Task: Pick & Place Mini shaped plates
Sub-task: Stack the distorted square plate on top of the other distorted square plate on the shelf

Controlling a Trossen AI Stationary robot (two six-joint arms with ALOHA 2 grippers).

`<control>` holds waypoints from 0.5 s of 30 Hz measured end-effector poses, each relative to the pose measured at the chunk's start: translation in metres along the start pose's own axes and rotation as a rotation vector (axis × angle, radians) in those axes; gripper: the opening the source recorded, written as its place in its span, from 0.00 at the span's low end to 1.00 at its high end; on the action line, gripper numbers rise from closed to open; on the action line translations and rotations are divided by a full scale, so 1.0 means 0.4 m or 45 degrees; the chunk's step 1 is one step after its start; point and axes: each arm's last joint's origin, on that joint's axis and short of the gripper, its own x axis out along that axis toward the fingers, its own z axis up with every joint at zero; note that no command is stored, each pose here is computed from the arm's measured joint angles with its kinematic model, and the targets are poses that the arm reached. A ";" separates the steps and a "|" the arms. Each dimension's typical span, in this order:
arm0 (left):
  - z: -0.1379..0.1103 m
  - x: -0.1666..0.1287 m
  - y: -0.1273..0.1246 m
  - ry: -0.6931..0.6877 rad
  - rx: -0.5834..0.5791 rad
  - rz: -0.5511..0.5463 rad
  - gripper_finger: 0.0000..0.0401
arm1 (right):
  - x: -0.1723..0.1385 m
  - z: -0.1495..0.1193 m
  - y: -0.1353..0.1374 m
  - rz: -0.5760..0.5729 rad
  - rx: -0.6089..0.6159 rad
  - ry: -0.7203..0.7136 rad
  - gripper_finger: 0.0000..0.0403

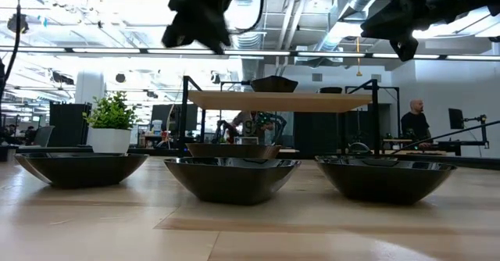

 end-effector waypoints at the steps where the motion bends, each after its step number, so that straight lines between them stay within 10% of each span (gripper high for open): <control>1: -0.012 0.013 0.000 0.024 -0.019 0.001 0.22 | 0.000 0.000 0.000 0.000 0.000 0.000 0.16; 15: -0.085 0.199 0.005 0.266 -0.157 0.057 0.22 | 0.000 0.000 0.000 0.001 0.003 -0.001 0.16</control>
